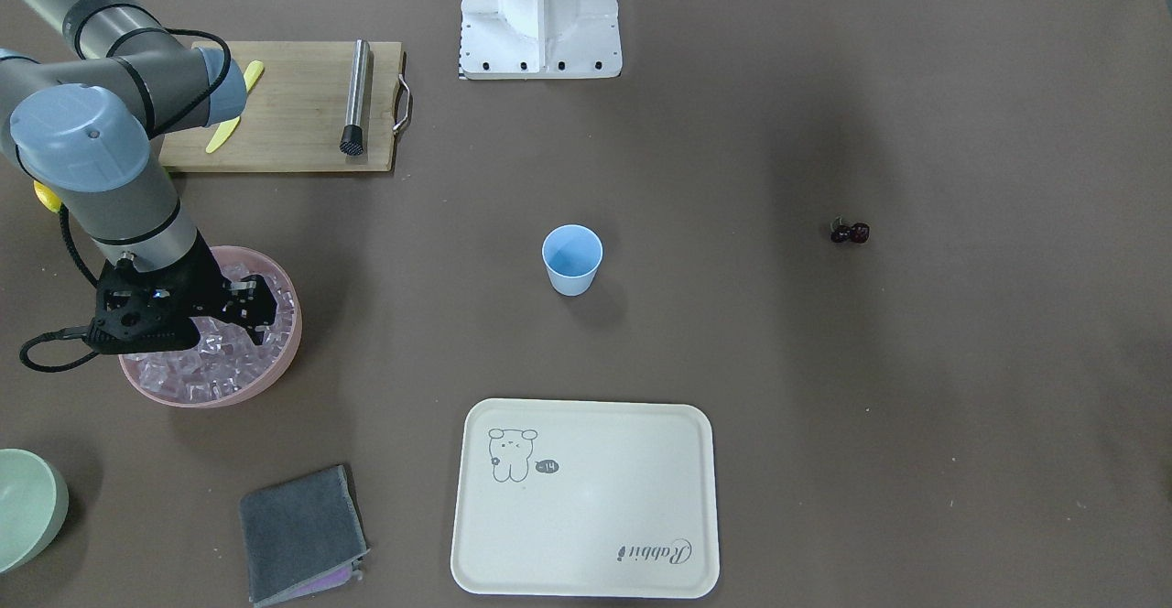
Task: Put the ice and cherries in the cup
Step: 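Move the right gripper over the pink bowl of ice cubes, then lower the right gripper into the ice and grasp one cube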
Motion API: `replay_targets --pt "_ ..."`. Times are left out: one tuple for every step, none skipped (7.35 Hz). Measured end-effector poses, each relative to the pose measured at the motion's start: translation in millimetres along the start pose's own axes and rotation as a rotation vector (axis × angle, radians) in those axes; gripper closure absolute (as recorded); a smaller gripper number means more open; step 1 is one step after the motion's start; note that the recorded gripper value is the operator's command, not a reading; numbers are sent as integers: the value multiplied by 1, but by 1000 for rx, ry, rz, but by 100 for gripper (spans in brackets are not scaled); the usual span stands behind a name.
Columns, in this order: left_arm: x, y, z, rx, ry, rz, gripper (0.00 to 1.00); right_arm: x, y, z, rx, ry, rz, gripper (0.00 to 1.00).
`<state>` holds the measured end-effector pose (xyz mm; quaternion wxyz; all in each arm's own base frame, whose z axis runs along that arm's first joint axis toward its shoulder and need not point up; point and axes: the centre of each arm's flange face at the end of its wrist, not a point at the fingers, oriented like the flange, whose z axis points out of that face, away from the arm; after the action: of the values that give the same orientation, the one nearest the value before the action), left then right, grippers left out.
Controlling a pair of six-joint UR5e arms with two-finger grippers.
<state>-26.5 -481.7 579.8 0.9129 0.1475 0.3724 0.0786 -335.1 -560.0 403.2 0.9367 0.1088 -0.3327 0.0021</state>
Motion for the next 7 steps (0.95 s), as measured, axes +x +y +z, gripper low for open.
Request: replay_targets --pt "0 0 0 1 0 1 2 7 5 5 -8 9 -16 12" --pt "0 -1 0 1 0 1 2 12 8 9 -13 15 -23 12" --pt "0 0 0 1 0 1 2 13 9 11 -15 18 -26 12" --pt "0 0 0 0 0 0 2 11 11 13 -15 22 -29 12" --pt "-1 1 1 -2 0 -2 2 8 13 15 -12 28 -34 14" --pt "-3 1 3 -4 0 -4 2 5 14 15 -6 31 -38 19" --pt "-3 2 4 -6 0 -5 2 5 14 15 -5 33 -40 20"
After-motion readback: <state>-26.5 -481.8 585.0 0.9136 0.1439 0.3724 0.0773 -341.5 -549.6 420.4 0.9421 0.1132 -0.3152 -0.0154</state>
